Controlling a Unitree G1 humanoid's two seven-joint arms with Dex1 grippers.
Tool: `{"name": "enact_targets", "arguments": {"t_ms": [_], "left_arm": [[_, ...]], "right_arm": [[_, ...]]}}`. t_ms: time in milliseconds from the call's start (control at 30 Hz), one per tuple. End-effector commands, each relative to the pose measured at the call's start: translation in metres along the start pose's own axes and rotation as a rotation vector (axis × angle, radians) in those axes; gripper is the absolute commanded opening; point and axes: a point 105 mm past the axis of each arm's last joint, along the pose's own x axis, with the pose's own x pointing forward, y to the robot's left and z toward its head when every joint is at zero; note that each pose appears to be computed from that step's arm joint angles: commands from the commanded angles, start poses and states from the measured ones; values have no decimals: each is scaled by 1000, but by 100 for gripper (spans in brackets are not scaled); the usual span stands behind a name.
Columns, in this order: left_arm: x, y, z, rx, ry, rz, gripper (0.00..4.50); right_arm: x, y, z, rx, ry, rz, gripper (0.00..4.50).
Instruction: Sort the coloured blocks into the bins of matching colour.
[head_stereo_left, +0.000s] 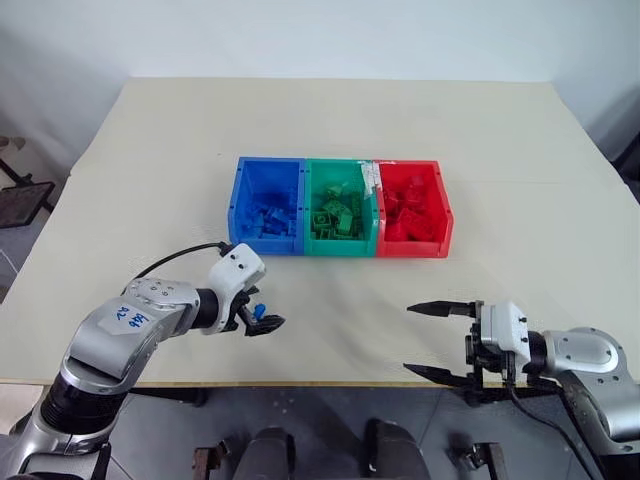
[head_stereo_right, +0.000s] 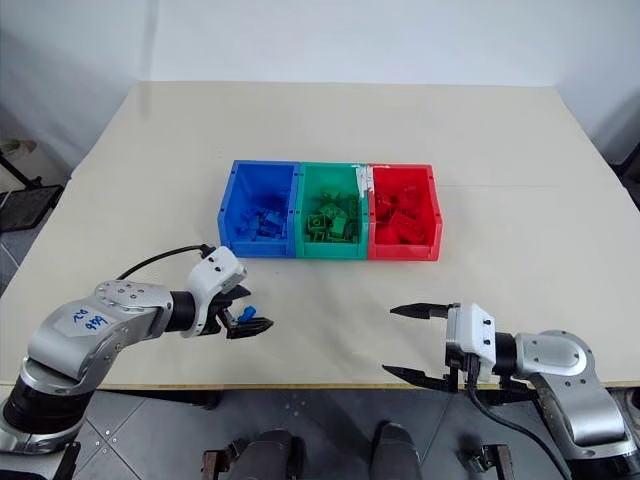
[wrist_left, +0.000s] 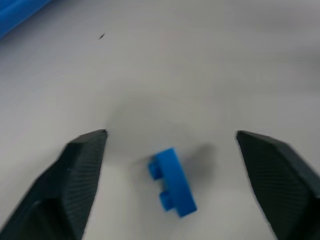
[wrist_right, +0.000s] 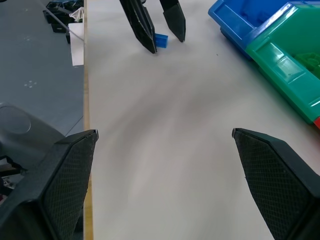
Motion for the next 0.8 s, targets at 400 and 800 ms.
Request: {"name": "enact_targets", "arguments": {"t_ms": [400, 800], "left_arm": [[-4, 9, 4, 26, 22, -56, 42], [-13, 58, 125, 112, -535, 128, 42]], "right_arm": [[-5, -9, 20, -2, -80, -91, 450], [-19, -34, 59, -6, -240, -405, 450]]}}
